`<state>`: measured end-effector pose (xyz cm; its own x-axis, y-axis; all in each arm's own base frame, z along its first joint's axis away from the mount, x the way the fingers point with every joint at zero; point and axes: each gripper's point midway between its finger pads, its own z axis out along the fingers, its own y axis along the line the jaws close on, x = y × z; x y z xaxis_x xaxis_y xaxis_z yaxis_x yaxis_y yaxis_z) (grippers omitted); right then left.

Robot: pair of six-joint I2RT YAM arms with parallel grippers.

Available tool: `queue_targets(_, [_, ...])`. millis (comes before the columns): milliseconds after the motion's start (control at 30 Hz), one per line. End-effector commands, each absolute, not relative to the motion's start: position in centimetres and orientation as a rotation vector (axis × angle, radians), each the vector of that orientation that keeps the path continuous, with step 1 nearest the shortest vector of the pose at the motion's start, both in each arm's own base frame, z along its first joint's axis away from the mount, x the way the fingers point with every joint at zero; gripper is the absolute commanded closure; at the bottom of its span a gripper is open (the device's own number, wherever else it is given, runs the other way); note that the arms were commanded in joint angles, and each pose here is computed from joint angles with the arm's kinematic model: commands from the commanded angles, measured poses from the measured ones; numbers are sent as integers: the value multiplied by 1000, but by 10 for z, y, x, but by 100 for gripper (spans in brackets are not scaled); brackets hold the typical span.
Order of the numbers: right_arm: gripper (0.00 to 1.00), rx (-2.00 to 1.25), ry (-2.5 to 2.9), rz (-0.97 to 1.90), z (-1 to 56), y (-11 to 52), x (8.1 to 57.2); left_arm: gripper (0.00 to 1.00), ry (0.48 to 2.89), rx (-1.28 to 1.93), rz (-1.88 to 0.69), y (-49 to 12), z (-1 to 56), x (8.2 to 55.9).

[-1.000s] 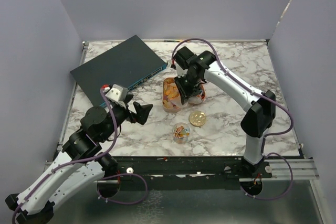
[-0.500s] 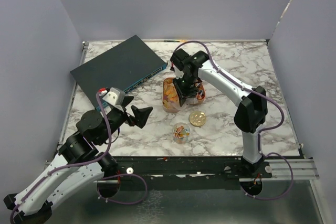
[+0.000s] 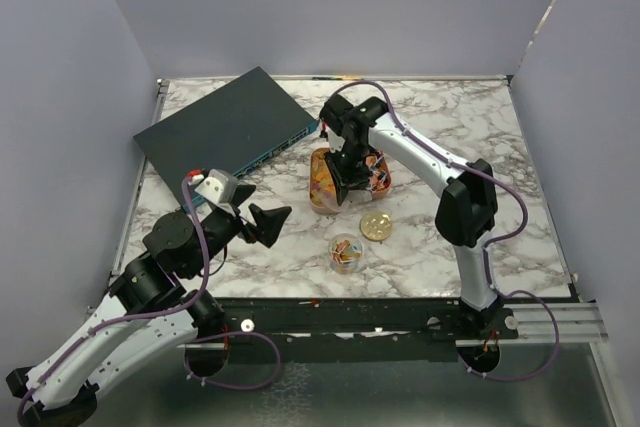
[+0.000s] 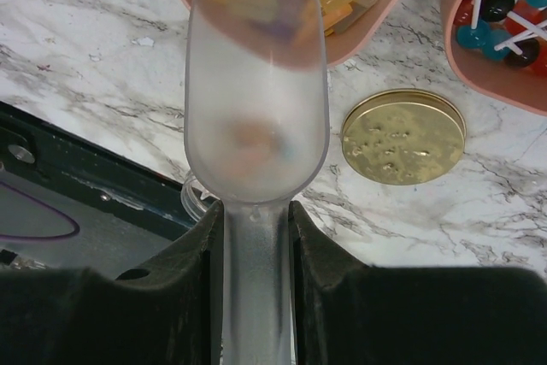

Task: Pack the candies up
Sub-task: Scoop the fake candies from the storage box.

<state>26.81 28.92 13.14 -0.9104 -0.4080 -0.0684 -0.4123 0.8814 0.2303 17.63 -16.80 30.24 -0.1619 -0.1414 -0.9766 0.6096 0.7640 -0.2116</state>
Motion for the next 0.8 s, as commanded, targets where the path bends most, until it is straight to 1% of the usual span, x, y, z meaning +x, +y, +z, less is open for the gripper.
queue_targets(0, [100,-637,3097,397,122,290,267,1,1612,367,-667,-164,299,177])
queue_targets(367, [100,-594,3132,380,103,289,279,1,1618,365,-655,-163,297,178])
queue_targets(767, [99,-558,3091,371,88,297,306,1,1632,364,-639,-162,294,180])
